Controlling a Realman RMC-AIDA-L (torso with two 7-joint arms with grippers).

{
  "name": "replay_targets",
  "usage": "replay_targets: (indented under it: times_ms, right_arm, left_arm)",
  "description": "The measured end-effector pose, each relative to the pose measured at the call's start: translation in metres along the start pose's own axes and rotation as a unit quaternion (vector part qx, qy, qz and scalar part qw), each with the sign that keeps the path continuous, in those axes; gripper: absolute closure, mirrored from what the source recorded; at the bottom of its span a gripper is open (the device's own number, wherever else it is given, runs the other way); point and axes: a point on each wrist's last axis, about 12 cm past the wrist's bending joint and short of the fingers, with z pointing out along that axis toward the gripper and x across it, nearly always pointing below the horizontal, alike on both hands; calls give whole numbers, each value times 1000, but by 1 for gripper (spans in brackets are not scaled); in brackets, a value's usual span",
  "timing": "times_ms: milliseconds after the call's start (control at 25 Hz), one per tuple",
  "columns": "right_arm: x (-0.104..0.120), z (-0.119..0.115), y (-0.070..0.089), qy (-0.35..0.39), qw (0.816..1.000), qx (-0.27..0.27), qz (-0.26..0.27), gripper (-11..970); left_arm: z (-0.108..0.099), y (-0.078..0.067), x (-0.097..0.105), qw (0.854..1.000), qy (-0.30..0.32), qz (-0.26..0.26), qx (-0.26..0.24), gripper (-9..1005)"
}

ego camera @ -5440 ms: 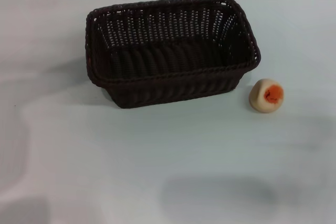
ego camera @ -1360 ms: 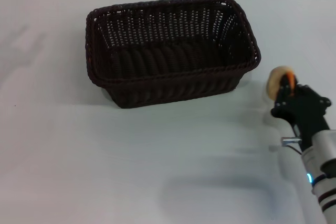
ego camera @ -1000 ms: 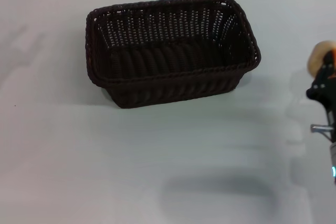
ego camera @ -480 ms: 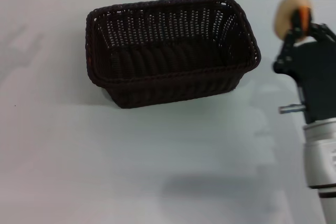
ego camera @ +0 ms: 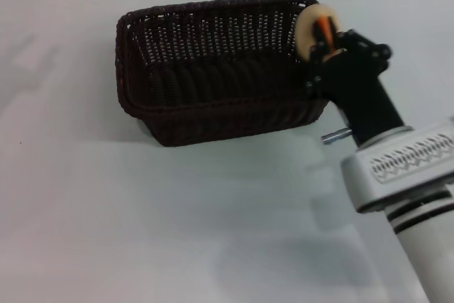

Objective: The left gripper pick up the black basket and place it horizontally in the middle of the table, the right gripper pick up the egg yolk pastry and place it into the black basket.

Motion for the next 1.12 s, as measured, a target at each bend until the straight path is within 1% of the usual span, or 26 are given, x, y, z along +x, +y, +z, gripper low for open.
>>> replay_targets:
  times_ms: [120,240,520,760,880,920,960,1000,1080,1120]
  right_arm:
    - [3,8,3,25,999,-22,4,861]
    - [2,8,4,25,999,-23,8,853]
    - [1,14,-5,42,999,-10,25,836]
    - [2,13,-6,46,999,-4,28,650]
    - [0,10,-10,37,999,19,30,572]
    - [-3,4,-15,21,998,54,34,548]
    - [-3,4,-15,21,998,54,34,525]
    - [-4,1,-18,12,997,71,35,501]
    - [-8,-7,-26,-9,993,109,37,501]
    - [-11,-18,-33,-28,988,148,38,501]
  left_arm:
    - [-1,0,0,1000,0,0,-1,394]
    - [-1,0,0,1000,0,0,-2,394]
    - [-2,0,-1,1000,-6,-4,-3,394]
    - [-3,0,-1,1000,-6,-3,-3,394]
    - [-3,0,0,1000,-6,-4,-3,394]
    - [-3,0,0,1000,-6,-4,-3,394]
    - [-3,0,0,1000,-6,-4,-3,394]
    - [-3,0,0,1000,-6,-5,-3,394]
    - [-3,0,0,1000,-6,-5,-4,394]
    - [-4,0,0,1000,-6,-6,-4,394]
